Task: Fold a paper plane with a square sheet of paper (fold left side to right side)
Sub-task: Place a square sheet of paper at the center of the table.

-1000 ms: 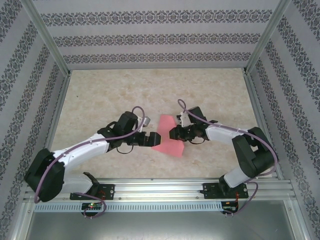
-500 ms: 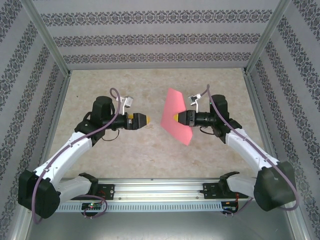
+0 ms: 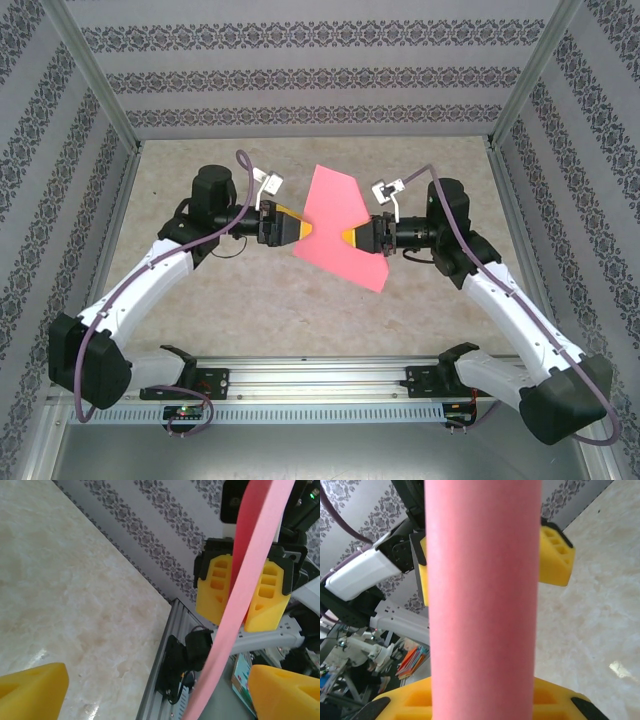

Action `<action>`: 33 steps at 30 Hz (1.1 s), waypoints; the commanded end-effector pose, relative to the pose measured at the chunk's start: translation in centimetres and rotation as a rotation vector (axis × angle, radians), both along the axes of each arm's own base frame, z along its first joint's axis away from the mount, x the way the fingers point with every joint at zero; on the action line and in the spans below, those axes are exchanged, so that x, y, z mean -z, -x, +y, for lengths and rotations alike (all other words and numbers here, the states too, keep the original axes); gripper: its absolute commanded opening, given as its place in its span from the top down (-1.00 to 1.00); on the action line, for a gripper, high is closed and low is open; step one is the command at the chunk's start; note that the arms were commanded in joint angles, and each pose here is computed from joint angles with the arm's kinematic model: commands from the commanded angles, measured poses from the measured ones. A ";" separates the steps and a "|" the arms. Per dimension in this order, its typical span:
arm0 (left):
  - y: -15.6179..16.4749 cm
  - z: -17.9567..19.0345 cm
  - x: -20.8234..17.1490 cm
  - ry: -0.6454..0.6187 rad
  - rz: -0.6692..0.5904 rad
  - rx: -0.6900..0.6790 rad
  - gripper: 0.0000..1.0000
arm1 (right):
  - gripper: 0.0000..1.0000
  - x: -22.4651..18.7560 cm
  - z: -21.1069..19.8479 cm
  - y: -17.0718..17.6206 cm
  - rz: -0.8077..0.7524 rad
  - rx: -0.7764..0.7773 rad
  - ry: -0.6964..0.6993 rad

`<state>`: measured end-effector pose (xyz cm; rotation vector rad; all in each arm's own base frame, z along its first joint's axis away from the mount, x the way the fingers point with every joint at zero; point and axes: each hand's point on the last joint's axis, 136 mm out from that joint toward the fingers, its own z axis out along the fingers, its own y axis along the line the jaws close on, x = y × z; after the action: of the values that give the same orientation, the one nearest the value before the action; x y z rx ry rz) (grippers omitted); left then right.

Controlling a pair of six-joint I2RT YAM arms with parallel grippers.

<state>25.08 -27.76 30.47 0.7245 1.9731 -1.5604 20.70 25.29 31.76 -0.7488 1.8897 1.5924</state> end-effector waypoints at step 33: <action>-2.2 2.4 24.4 -0.448 0.514 -0.336 1.00 | -0.60 18.3 -7.2 -9.5 0.384 0.692 0.407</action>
<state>26.10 -25.27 6.27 0.1111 2.7114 -1.2642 29.50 15.75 13.53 0.0846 2.4717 0.8562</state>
